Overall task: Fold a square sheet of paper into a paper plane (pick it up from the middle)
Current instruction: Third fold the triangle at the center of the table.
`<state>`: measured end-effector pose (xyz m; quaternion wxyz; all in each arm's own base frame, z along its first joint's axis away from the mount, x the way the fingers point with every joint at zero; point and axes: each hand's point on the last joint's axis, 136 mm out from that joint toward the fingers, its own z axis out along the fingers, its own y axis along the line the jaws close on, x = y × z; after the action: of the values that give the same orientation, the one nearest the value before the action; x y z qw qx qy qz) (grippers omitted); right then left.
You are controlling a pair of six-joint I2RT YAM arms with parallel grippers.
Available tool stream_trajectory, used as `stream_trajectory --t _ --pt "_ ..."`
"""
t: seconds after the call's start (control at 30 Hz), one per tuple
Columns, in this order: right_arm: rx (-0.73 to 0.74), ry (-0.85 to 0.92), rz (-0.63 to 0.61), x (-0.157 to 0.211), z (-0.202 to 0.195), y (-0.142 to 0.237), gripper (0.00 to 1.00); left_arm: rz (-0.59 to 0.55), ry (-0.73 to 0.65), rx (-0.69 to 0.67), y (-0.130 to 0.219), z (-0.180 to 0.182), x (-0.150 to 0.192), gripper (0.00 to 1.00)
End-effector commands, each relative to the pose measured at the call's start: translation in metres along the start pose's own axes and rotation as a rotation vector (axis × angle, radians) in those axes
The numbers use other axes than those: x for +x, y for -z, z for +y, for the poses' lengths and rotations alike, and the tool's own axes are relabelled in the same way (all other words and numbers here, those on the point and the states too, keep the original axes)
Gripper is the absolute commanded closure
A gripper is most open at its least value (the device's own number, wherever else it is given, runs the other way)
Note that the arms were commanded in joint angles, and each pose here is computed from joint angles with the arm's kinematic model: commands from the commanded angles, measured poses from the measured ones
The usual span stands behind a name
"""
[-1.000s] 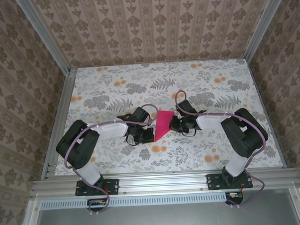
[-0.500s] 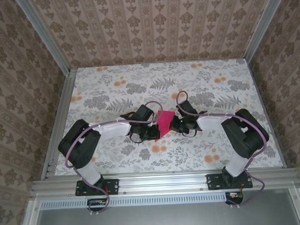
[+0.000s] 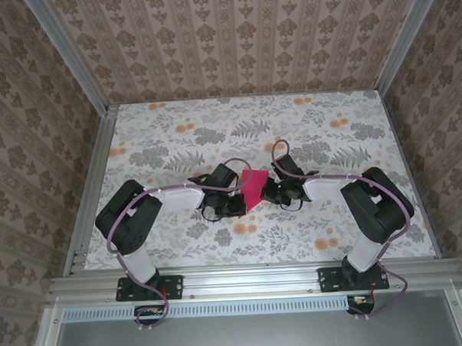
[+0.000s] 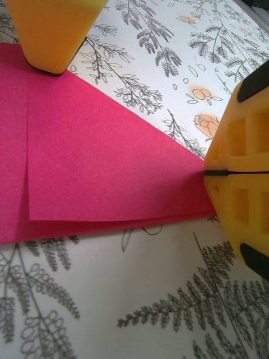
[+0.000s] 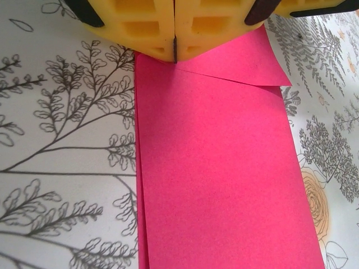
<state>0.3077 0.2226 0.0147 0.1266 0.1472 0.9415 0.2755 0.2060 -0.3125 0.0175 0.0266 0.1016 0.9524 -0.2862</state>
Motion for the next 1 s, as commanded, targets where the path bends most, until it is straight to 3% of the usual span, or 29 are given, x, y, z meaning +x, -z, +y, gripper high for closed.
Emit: stream_trajectory --t 0.0,0.33,0.6,0.73,0.97 --pt "0.097 -0.017 0.035 0.013 -0.027 -0.007 0.93 0.115 0.066 -0.116 0.000 0.039 0.044 0.93" --pt "0.102 -0.008 0.046 0.013 -0.027 -0.009 0.93 0.088 0.044 -0.075 0.020 0.028 0.049 0.92" --pt "0.075 0.002 0.048 0.011 -0.020 -0.012 0.93 -0.134 0.017 0.038 0.042 -0.007 -0.003 0.92" --pt "0.054 0.008 0.052 0.010 -0.015 -0.011 0.93 -0.180 0.033 0.033 0.032 -0.009 -0.024 0.92" --pt "0.019 0.019 0.047 0.010 -0.007 -0.006 0.93 -0.126 0.074 -0.007 0.003 0.002 -0.028 0.93"
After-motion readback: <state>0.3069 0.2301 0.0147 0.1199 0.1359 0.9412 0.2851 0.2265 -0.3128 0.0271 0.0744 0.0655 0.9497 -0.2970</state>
